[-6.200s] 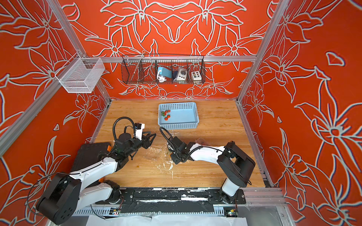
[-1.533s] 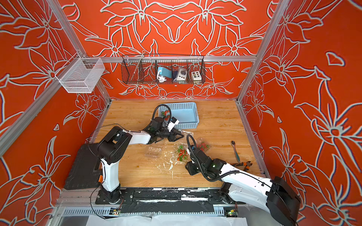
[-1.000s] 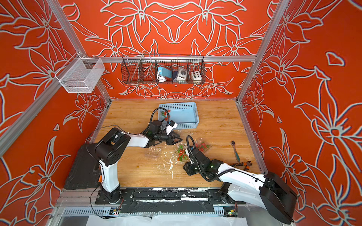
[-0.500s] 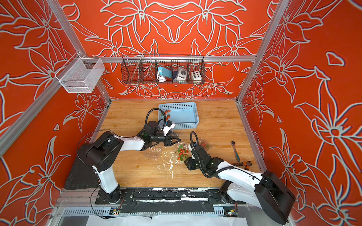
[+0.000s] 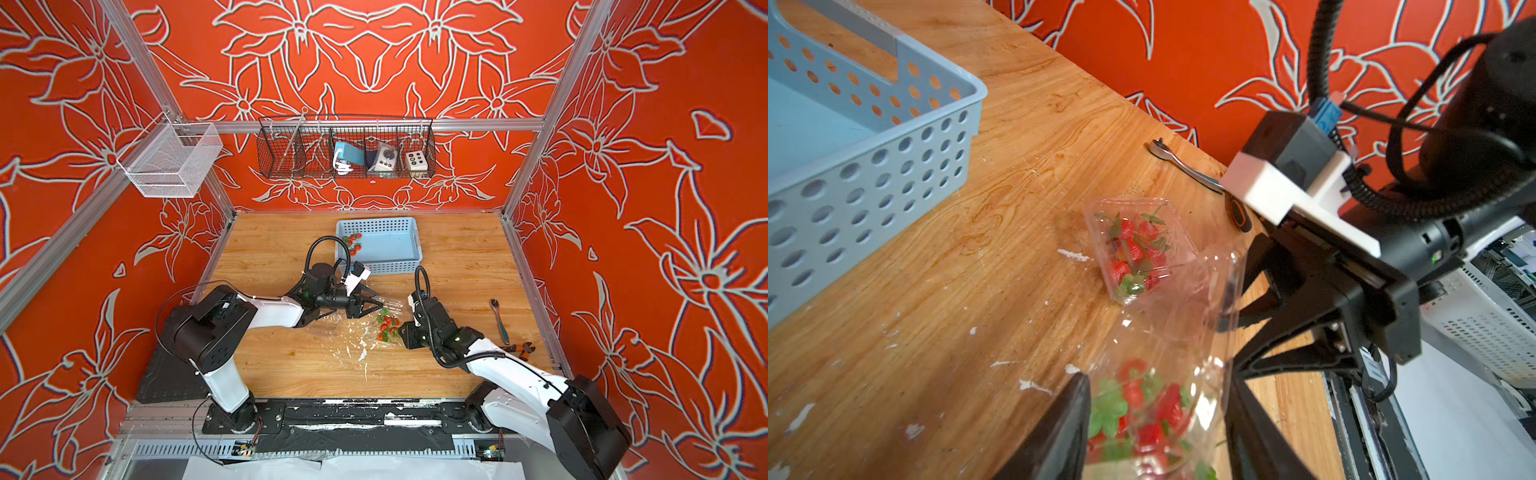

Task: Pack strawberries into containers
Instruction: Close the packing box at the center of the board.

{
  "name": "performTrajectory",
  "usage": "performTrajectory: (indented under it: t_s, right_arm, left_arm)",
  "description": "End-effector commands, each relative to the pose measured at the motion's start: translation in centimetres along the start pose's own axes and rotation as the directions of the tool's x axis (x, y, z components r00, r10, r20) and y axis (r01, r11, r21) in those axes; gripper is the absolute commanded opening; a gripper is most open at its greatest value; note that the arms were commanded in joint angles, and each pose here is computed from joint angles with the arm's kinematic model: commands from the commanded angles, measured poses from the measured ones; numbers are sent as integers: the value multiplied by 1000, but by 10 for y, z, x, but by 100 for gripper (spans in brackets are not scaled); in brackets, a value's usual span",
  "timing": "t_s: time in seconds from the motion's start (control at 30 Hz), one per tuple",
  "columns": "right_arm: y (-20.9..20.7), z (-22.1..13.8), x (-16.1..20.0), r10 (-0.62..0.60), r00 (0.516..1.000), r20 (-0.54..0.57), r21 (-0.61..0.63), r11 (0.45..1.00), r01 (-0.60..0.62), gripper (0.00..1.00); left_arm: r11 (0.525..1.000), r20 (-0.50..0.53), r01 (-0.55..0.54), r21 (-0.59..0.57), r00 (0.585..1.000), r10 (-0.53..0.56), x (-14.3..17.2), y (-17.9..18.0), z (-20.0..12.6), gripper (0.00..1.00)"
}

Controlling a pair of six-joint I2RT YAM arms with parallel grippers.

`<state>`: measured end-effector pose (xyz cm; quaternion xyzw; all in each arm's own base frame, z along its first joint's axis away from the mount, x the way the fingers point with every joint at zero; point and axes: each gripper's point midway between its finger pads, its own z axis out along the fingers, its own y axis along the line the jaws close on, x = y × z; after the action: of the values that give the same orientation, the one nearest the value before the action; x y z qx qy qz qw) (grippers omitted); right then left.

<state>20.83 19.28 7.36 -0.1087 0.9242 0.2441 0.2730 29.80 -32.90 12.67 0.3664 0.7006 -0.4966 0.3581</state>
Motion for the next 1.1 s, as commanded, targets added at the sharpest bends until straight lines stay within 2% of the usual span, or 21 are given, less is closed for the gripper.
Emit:
performTrajectory:
  t_s: [0.0, 0.3, 0.7, 0.87, 1.07]
  right_arm:
    - [0, -20, -9, -27, 999, 27, 15, 1000, 27, 38]
    - [-7, -57, 1, -8, 997, 77, 20, 1000, 6, 38]
    - [14, -66, -14, 66, 989, 129, -106, 993, -53, 46]
    - [17, -65, -15, 107, 985, 133, -153, 985, -86, 47]
    - [10, -61, -16, 150, 979, 139, -152, 980, -128, 47]
  left_arm:
    - [998, 20, -49, 28, 999, 49, -8, -16, -3, 51]
    - [998, -5, -40, 43, 999, 40, 9, -27, 0, 51]
    - [998, -85, -53, -41, 995, 49, 41, -34, -1, 51]
    - [997, -108, -56, -45, 993, 51, 51, -39, 1, 51]
    - [997, -140, -64, -31, 988, 59, 58, -45, 14, 51]
